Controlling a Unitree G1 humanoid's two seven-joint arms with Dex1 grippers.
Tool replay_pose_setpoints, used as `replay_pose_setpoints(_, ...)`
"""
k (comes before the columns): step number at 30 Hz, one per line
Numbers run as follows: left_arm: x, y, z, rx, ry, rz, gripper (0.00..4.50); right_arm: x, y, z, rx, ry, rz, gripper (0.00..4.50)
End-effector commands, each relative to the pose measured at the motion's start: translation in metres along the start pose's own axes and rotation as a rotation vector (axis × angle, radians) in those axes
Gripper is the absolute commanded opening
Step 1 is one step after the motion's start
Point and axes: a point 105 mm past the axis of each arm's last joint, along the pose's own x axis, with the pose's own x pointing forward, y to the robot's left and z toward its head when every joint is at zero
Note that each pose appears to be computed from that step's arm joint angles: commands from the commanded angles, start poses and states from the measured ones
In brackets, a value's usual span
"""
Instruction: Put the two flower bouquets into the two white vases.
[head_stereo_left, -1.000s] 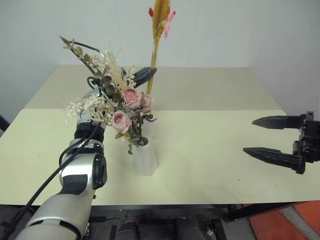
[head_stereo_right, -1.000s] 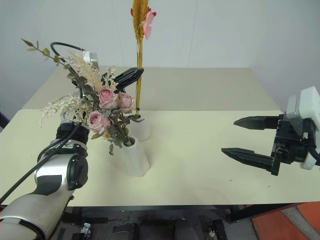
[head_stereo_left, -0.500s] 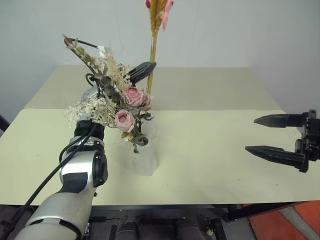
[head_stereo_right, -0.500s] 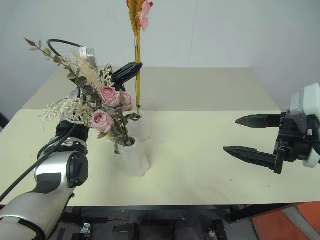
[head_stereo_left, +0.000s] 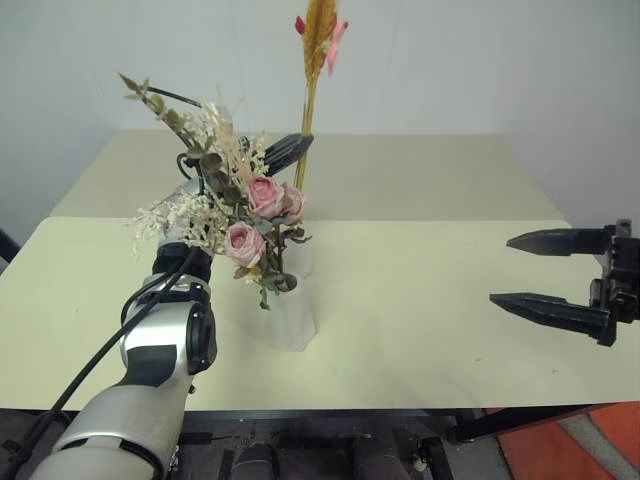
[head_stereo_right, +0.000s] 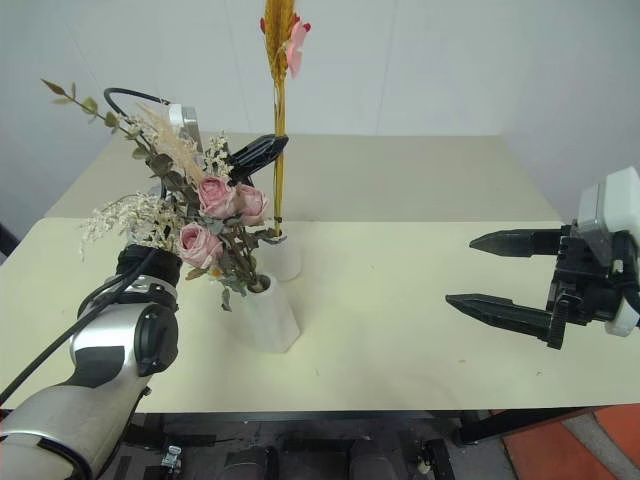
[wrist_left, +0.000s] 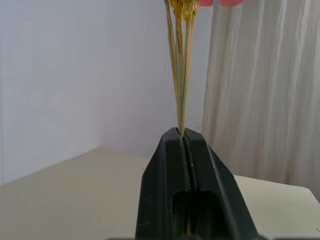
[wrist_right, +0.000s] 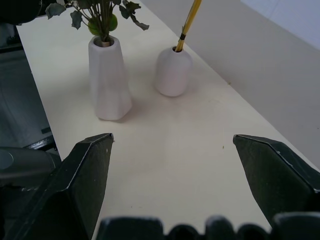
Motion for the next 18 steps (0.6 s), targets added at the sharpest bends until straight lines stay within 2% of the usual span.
replay_pose_setpoints(1,0.006,-0.001,0.011,0.051,-0.019,-0.013,0.02,-0.006,-0.001,0.009,-0.042,0.000,-0.031,4.50)
replay_pose_setpoints(18,-0.003,-0.001,-0.003,0.036,0.023,-0.001,0.02,-0.007,-0.002,0.010,-0.042,0.006,-0.034,4.50)
